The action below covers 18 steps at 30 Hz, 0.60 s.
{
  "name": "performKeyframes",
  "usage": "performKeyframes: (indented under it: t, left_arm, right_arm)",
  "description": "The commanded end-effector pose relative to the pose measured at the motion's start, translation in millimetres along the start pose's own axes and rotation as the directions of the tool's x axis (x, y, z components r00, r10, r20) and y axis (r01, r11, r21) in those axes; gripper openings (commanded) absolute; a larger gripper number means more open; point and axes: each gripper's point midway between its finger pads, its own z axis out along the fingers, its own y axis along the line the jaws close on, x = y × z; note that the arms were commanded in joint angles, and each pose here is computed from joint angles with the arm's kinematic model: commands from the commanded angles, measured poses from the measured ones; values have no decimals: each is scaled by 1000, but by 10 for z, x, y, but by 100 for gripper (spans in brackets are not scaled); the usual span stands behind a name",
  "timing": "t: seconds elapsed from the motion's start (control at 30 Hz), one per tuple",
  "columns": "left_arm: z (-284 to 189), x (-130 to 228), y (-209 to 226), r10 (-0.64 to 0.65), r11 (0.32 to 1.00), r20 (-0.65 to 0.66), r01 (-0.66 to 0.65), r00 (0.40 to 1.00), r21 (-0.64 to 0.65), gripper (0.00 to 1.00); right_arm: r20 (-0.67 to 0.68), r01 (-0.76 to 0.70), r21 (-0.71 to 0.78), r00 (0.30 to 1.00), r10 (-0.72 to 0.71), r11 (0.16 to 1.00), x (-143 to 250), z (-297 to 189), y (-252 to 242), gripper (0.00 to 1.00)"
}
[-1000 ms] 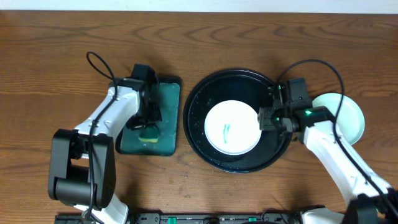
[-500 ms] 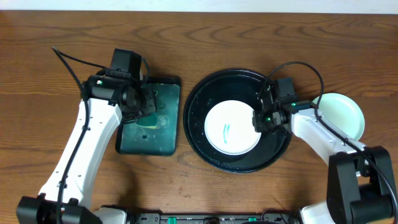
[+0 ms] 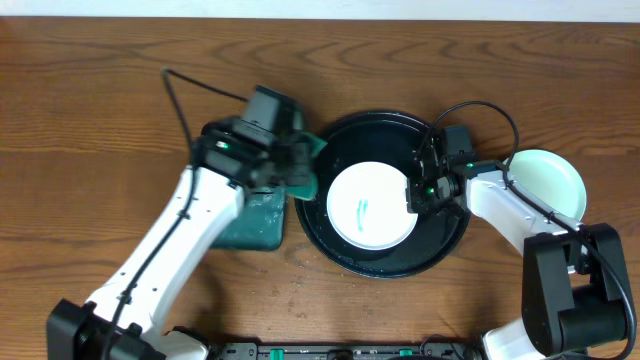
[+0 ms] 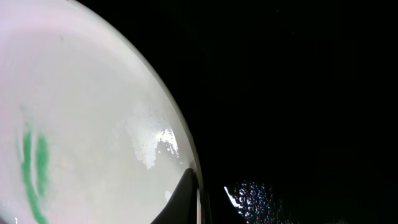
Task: Clean dirty plates on tray and stack at the side
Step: 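Scrub the white plate with the sponge while the right gripper holds it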
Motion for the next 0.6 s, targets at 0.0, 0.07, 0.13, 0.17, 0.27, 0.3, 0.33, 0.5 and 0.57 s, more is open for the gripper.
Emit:
performKeyframes:
  t: [0.0,0.07,0.13,0.17,0.27,0.3,0.33,0.5,0.57]
  left_arm:
    - [183,99,-355,40,997,-19,-39,999,61,7]
    - [363,170,-567,58,995,-35,-55,998,87,7]
    - [569,271,-708,67,994,-65,-61,996,96,7]
    - [676,329,-748,65,994,-86,-57,994,93,7]
    - [993,509,-743,1,999,-160,8,987,54,7]
    - [1099,572,-697,-44,998,-190,50,981,26,7]
    - [1189,631,-662,-74,997,-216,77,974,8,7]
    - [1559,788,-397,-69,995,-265,45,962,-94,7]
    - [1597,780,-202,-39,987,-259,-4,965,-164,7]
  right_arm:
    - [-85,-32,-9,996,31,999,205,154,-21,1]
    - [-89,-33,-8,996,32,999,214,153,-23,1]
    - [-92,-33,-8,995,32,999,222,153,-23,1]
    - [-94,-33,-7,995,32,999,227,152,-24,1]
    - [-101,-35,-6,994,34,999,243,151,-27,1]
    - [-103,-36,-5,994,35,999,250,150,-30,1]
    - [-104,-36,-4,994,35,999,251,150,-30,1]
    - [-104,-36,-5,994,35,999,251,150,-29,1]
    - [-107,-36,-4,994,36,999,258,149,-30,1]
